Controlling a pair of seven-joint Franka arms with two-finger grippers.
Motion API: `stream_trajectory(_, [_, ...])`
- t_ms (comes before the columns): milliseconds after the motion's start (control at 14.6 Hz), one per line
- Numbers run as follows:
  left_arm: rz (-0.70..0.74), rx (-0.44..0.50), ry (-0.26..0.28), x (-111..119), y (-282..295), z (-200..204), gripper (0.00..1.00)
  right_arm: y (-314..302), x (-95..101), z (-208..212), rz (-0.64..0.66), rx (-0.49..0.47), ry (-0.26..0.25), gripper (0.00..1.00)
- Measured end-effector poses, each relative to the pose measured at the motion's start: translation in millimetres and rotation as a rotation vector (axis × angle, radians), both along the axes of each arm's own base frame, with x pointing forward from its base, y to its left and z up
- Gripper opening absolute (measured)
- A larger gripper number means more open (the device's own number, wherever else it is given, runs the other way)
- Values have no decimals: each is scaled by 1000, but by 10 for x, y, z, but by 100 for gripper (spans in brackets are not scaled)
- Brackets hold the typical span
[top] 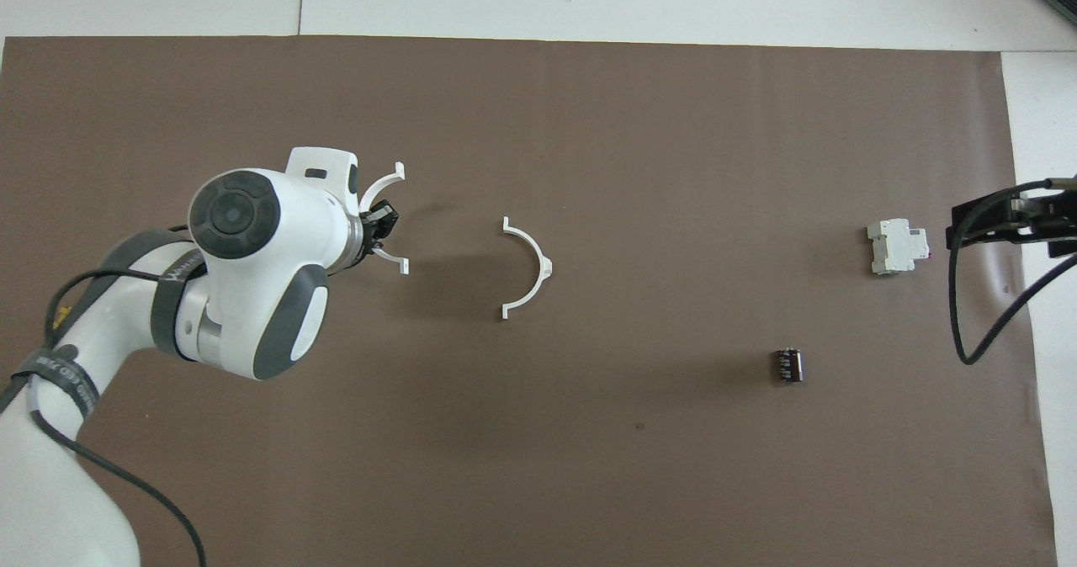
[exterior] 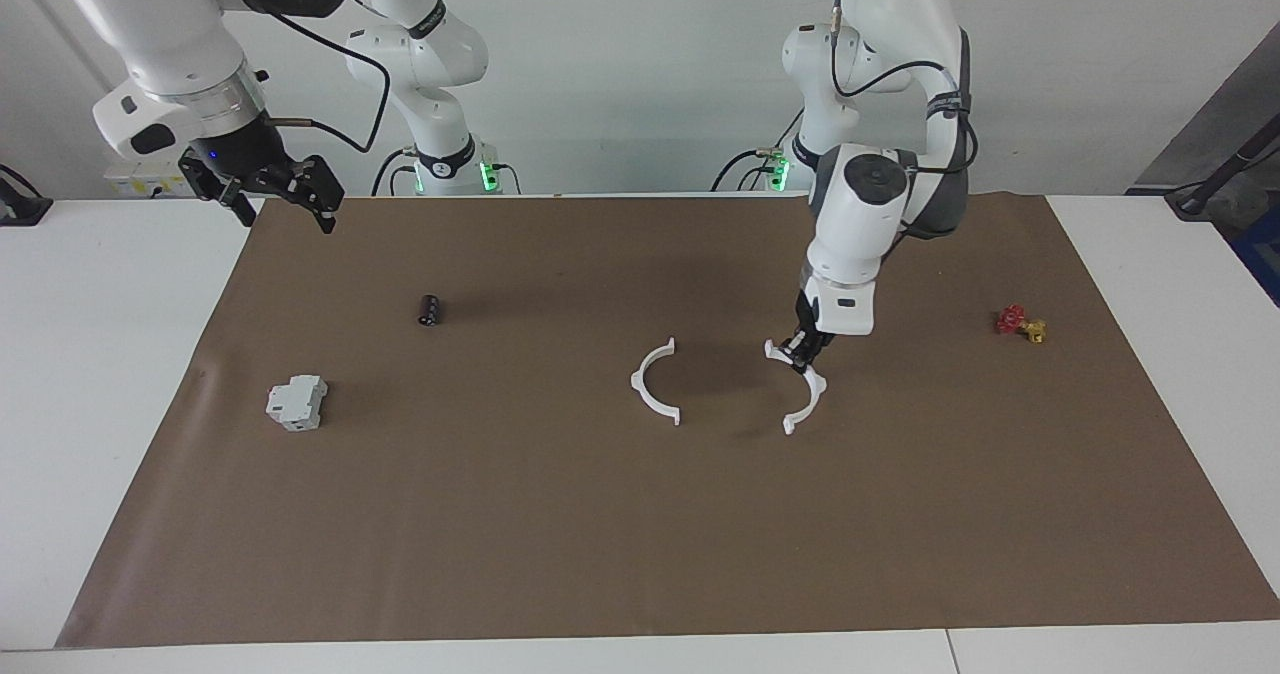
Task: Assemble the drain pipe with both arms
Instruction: 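Carry the half-ring with the left gripper toward the placed half-ring, then press the held half-ring against the placed half-ring to join them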
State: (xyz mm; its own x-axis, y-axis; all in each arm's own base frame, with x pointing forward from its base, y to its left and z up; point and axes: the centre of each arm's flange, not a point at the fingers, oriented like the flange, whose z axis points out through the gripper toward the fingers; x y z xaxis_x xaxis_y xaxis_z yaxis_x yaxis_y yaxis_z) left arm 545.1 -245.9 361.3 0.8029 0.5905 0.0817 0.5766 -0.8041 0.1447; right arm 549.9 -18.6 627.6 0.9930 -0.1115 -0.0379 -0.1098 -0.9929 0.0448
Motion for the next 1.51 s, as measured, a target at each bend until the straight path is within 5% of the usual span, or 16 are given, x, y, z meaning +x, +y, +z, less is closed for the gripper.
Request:
stream_trajectory(412, [2, -9, 33, -272, -596, -549, 7, 1, 0, 0, 0, 0, 0, 100])
stream_trajectory(1510, [-13, 13, 74, -503, -906, -595, 7, 1, 0, 0, 0, 0, 0, 100])
